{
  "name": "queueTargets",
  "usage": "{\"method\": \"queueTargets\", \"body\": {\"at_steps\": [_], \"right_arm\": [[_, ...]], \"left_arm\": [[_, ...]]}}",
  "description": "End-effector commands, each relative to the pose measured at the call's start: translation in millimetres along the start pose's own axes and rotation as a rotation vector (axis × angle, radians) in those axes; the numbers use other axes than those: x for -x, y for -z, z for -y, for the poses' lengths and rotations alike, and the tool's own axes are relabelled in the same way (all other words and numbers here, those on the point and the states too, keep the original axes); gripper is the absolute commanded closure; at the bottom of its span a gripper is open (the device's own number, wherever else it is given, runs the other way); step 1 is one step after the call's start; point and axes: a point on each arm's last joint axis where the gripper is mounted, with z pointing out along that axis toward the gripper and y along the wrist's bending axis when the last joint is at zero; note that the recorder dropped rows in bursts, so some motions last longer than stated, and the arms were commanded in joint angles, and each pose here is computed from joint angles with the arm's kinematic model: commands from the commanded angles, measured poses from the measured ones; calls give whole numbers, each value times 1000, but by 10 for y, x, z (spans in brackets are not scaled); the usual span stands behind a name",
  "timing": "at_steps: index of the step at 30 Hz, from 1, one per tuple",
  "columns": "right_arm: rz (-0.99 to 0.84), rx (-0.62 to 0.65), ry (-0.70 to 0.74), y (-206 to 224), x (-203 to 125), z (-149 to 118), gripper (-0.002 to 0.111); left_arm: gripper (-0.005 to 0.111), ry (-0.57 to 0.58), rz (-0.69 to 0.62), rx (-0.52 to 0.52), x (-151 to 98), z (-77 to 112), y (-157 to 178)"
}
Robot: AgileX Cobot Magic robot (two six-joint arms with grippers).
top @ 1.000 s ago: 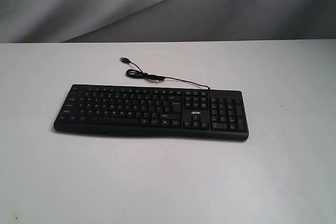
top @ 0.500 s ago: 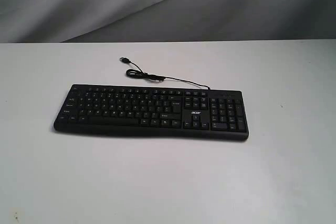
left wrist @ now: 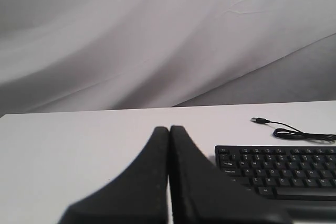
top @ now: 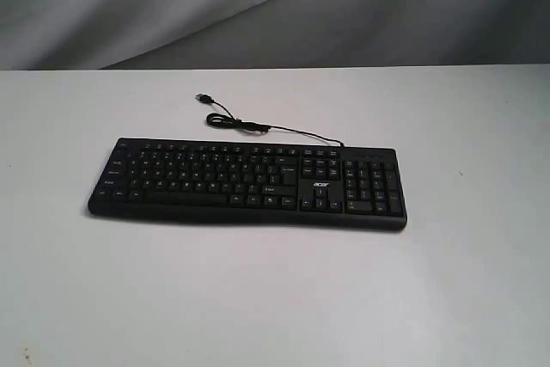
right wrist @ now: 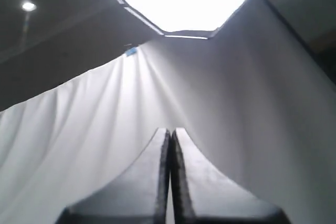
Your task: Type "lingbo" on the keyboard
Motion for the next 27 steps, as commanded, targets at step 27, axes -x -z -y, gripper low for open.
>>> {"method": "queueTargets", "body": {"at_steps": [27], "right_arm": [[-1069,-361,838,-2780,-1250,27,108]], "left_arm": [[106,2,9,-7,-6,5,2]]}}
